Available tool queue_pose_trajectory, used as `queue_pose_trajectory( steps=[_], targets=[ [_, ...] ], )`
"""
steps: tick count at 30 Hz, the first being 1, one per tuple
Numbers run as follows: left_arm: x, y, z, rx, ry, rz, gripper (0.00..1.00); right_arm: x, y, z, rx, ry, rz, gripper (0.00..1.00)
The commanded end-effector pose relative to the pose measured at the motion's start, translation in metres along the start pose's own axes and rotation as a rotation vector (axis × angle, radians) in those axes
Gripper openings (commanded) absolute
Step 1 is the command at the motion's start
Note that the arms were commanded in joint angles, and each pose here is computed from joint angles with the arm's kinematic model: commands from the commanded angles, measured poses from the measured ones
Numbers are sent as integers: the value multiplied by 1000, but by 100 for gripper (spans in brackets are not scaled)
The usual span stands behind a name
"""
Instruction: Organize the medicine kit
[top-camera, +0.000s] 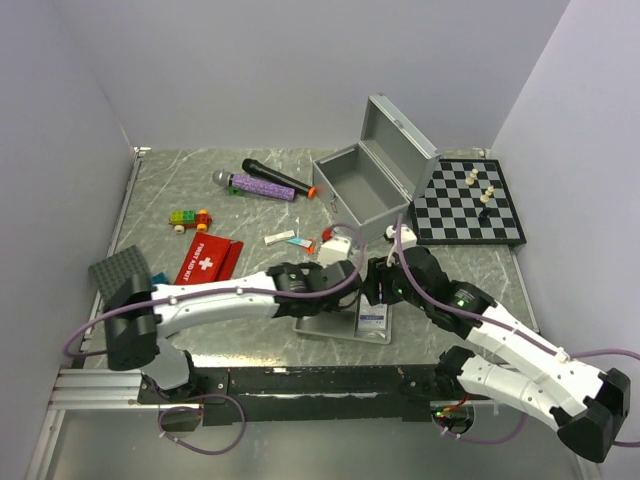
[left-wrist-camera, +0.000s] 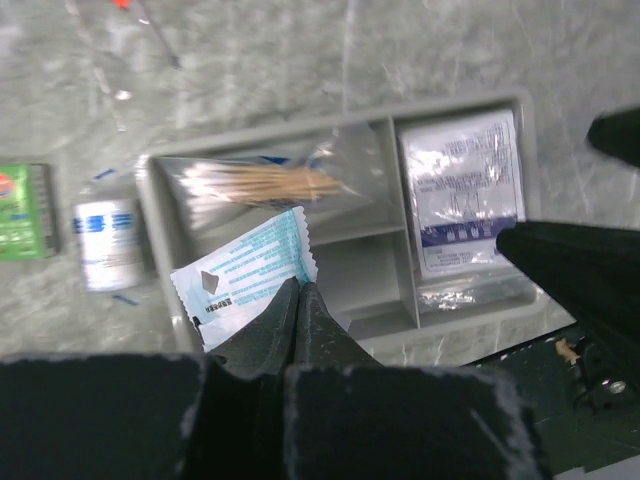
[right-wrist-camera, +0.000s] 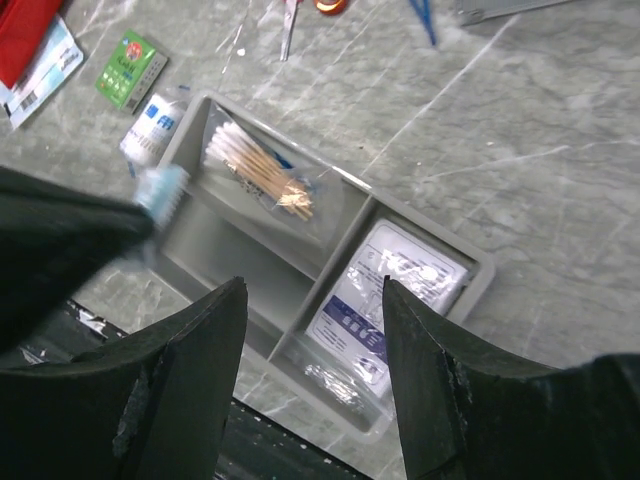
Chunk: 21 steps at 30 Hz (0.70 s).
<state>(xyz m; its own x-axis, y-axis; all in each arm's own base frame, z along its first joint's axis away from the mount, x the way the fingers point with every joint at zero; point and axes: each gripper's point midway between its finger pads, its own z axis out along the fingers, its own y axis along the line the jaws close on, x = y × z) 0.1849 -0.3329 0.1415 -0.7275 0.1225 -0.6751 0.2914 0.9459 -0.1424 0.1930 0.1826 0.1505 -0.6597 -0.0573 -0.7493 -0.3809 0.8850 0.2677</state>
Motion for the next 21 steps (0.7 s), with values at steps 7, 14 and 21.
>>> queue_pose_trajectory(
  steps=[7, 14, 21],
  targets=[
    [25, -35, 21, 37, 48, 173, 1, -8, -13, -18, 52, -61, 28, 64],
    [47, -34, 21, 59, 68, 226, 1, -2, -19, -18, 71, -59, 33, 64],
    [63, -30, 26, 41, 94, 260, 4, -2, -18, -18, 66, -59, 35, 65]
  ],
)
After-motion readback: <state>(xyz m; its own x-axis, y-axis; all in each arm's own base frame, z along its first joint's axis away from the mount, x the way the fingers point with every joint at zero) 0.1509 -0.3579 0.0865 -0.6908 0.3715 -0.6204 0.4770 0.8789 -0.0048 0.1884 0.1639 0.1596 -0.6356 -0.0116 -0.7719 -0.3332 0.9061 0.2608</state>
